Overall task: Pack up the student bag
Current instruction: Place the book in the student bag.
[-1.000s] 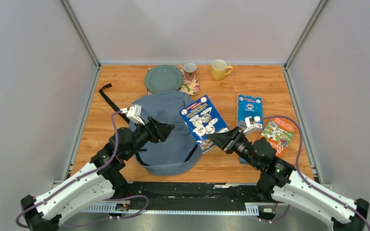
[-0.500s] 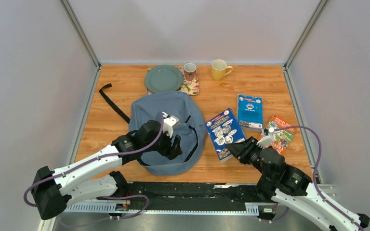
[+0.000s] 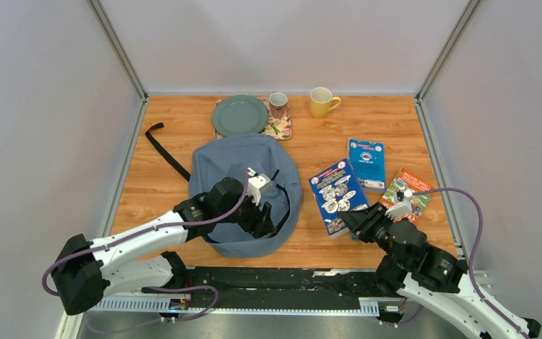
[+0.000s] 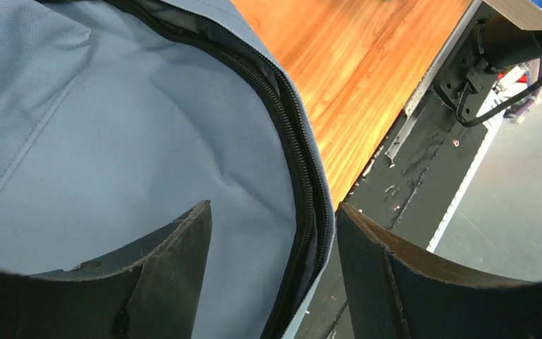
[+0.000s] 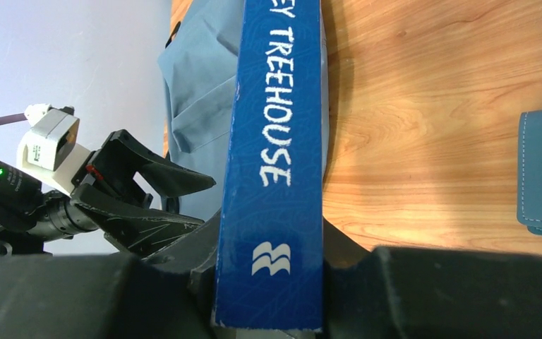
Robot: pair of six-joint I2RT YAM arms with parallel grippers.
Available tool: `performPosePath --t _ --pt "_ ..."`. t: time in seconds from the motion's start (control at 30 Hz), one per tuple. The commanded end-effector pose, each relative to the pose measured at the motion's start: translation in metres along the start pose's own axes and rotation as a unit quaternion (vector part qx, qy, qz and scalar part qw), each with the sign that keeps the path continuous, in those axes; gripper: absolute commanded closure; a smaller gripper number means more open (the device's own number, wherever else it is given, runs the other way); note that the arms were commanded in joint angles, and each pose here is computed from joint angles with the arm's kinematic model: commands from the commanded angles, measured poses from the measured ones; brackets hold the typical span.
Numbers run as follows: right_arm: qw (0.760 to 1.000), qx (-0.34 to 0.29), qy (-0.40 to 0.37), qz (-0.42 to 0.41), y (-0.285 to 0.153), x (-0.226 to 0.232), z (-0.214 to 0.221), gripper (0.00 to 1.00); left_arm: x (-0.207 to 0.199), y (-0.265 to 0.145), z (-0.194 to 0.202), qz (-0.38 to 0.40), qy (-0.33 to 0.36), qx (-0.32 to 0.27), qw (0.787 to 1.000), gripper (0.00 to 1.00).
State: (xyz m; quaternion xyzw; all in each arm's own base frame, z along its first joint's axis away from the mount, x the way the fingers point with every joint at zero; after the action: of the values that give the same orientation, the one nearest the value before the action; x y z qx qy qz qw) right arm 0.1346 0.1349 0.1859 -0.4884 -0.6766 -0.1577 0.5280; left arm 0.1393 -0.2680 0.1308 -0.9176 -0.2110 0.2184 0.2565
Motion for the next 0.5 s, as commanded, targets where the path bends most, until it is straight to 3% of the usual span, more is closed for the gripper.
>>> performPosePath --t 0.0,0.37,0.47 --pt "0.997 -0.029 0.04 -0.066 -0.008 0.039 -0.019 1.0 -0.007 0.008 -0.009 0.021 -0.008 -0.024 0.999 0.28" --pt "0.997 -0.023 0.044 -0.061 -0.006 0.035 -0.015 1.0 -0.009 0.023 -0.004 0.031 -0.024 -0.015 0.999 0.34" --pt "0.997 -0.024 0.045 -0.063 -0.007 0.035 -0.015 1.0 -0.005 0.026 0.002 0.022 -0.031 -0.007 0.999 0.41"
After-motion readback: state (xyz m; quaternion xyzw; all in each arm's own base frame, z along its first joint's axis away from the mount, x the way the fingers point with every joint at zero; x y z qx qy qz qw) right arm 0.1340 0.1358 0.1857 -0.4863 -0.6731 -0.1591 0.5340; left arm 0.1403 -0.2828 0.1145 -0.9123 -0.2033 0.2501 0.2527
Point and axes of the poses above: each gripper's point midway between its finger pads, its own y axis out along the fingers, its own x axis along the line the jaws close on, z = x × y, the point moved 1 cm from there along -y, back along the fingers, and after that the axes turned 8 degrees about y, right-handed, at the moved point
